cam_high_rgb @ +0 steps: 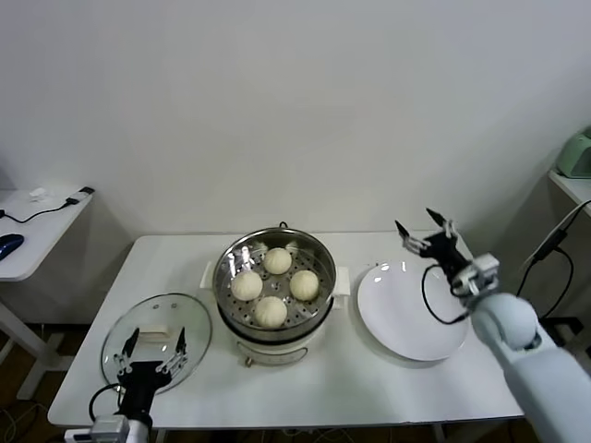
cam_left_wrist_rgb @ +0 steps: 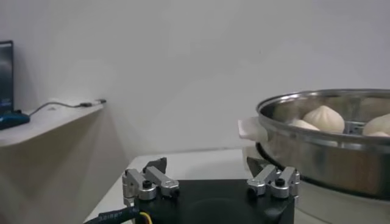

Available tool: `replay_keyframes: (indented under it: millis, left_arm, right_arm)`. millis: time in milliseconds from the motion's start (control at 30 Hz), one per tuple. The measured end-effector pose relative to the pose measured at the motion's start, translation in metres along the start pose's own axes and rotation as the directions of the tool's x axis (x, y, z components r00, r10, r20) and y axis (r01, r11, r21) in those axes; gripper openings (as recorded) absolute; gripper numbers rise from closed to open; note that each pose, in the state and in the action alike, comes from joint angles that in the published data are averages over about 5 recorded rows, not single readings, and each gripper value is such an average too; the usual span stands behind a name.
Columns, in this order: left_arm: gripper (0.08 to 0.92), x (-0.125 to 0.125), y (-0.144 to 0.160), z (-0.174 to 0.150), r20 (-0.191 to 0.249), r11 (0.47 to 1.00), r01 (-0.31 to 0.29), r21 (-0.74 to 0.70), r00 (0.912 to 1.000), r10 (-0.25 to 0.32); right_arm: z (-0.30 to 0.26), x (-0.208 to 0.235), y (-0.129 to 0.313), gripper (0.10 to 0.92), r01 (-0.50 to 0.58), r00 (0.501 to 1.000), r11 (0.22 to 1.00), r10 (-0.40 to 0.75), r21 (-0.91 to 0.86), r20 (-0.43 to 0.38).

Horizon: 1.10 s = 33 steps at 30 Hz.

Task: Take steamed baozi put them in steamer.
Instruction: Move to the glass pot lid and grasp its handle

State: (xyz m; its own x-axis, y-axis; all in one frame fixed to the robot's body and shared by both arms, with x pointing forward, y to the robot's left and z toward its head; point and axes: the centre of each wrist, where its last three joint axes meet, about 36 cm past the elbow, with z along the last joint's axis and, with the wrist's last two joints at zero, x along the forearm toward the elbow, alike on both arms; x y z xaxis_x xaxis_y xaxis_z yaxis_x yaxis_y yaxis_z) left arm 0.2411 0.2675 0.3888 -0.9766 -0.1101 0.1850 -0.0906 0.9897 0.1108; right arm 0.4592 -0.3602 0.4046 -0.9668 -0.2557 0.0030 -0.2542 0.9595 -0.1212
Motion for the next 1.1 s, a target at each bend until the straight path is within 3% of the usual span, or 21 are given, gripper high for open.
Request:
replay_keyframes:
  millis: [333, 567, 667, 833, 1100]
  left_arm:
    - [0.823, -0.006, 0.004, 0.007, 0.054, 0.996, 0.038, -0.083, 0.998, -0.034]
    - [0.823, -0.015, 0.017, 0.023, 0.133, 0.943, 0.131, -0.307, 0.9867, -0.094]
    - [0.823, -0.019, 0.025, 0.035, 0.18, 0.87, 0.182, -0.458, 0.9775, -0.11]
    - [0.823, -0.025, 0.035, 0.059, 0.223, 0.694, 0.227, -0.683, 0.9699, -0.098]
    - [0.823, -0.031, 0.047, 0.097, 0.221, 0.402, 0.228, -0.887, 0.9732, -0.065]
  right_arm:
    - [0.091, 0.101, 0.063, 0.823, -0.139, 0.99, 0.98, 0.133, -0.142, -0.05]
    - [0.113, 0.133, 0.088, 0.823, -0.191, 0.98, 0.967, 0.178, -0.166, -0.095]
    - [0.118, 0.14, 0.093, 0.823, -0.209, 0.975, 0.962, 0.192, -0.174, -0.112]
    - [0.123, 0.145, 0.098, 0.823, -0.23, 0.969, 0.956, 0.206, -0.182, -0.138]
    - [0.121, 0.147, 0.101, 0.823, -0.25, 0.961, 0.952, 0.221, -0.179, -0.167]
